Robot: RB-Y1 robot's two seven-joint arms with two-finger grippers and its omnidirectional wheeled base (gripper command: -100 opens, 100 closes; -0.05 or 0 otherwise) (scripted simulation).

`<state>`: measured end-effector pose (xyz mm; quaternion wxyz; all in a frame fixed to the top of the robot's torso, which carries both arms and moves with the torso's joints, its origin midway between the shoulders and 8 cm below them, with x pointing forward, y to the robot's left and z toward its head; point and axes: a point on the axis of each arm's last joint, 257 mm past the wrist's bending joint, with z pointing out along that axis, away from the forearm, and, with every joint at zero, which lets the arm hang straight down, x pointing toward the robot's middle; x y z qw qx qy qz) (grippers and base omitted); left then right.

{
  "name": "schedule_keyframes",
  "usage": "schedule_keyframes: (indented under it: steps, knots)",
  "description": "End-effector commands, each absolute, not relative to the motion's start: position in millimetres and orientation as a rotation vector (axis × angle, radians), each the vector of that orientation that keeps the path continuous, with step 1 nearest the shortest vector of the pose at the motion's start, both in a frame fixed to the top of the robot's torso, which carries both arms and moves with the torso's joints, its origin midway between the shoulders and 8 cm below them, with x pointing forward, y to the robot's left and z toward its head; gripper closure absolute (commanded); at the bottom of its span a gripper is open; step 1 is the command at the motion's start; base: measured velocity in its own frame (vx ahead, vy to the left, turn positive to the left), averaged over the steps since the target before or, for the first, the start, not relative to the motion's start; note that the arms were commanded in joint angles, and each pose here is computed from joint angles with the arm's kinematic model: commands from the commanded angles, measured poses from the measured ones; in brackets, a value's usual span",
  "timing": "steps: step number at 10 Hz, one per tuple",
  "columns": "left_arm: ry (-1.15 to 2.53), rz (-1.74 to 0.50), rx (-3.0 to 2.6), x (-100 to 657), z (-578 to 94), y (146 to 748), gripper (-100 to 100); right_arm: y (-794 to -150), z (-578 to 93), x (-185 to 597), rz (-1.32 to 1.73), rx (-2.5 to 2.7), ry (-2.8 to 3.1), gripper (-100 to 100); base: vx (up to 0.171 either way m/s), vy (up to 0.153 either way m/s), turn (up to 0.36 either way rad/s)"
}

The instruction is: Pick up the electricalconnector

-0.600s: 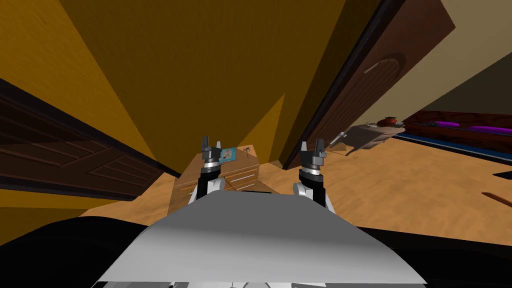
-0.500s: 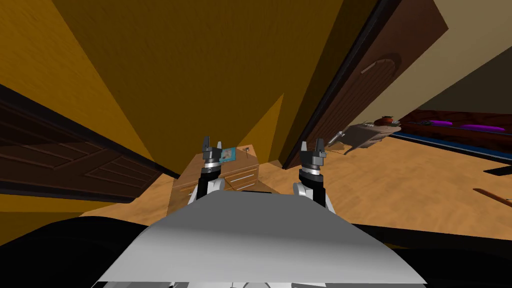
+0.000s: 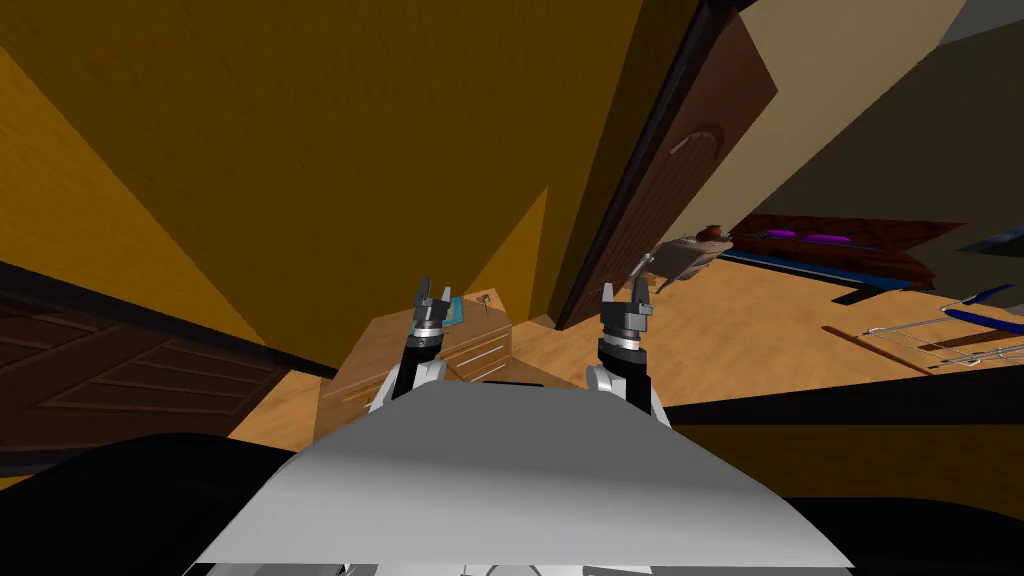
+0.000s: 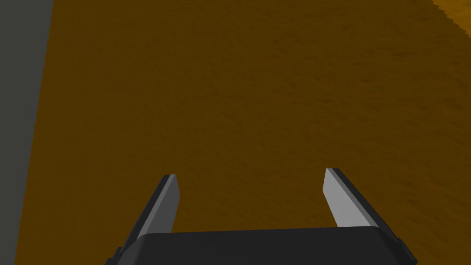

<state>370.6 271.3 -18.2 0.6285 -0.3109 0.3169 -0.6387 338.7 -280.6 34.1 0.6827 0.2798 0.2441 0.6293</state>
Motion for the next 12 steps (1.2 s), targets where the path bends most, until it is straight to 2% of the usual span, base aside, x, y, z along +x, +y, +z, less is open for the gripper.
schedule_keyframes:
  steps: [1, 12]
  knots:
    - [0.781, -1.497, -0.687, 371, -30, 263, -100, -281, 34, 339, 1.411, 0.628, 0.547, 0, -0.075, 0.047, -0.269]
    - [1.077, -1.626, -0.646, 373, -105, 248, -100, -281, 34, 339, 1.411, 0.628, 0.548, 0, -0.035, 0.019, -0.219]
